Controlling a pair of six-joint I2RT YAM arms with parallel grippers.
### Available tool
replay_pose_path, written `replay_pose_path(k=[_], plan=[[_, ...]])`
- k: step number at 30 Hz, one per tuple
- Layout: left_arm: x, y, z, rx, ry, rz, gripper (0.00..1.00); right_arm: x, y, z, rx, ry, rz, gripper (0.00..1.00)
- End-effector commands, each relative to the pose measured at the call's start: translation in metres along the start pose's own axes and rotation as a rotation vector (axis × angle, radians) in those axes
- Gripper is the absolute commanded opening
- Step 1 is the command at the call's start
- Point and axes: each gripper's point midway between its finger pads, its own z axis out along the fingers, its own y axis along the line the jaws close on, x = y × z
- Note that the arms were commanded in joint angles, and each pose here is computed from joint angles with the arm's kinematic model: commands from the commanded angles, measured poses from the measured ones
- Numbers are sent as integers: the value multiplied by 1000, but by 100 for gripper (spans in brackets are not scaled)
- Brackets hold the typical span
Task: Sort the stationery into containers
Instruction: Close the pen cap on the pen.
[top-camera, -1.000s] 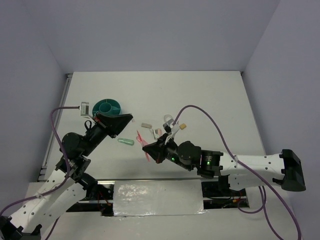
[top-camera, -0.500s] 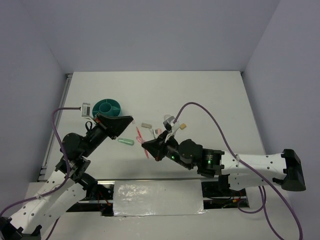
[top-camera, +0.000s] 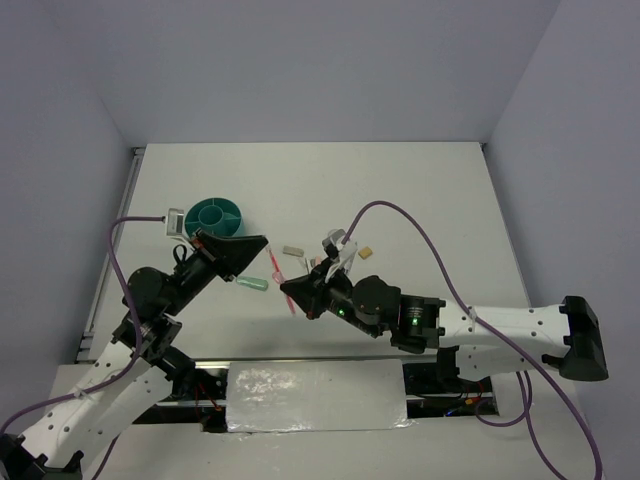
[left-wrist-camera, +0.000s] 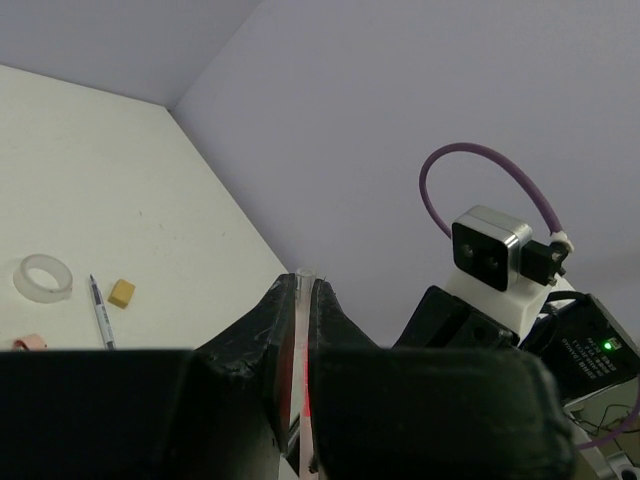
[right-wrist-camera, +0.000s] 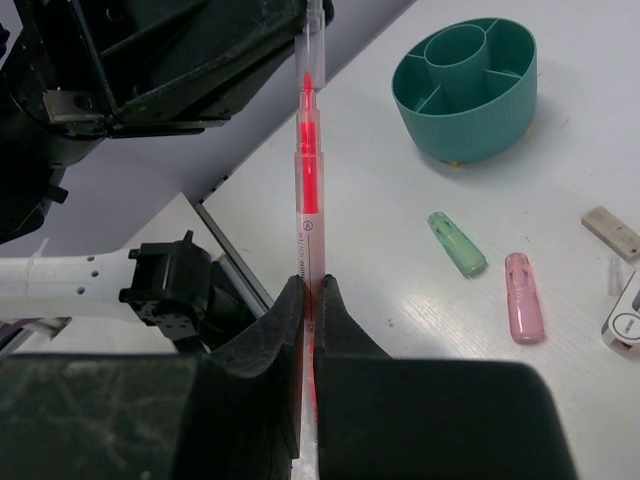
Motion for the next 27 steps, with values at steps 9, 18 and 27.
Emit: replay_pose_path(k=[9, 18, 27], plan=[[-1, -11, -3, 57, -6, 14, 0, -21, 9, 5, 11, -41, 6, 0], [-2, -15, -4, 70, -4, 18, 0, -28, 10, 3, 8, -69, 11, 0], [3, -10, -4, 65, 2, 7, 0, -43, 22, 5, -30, -99, 12, 0]])
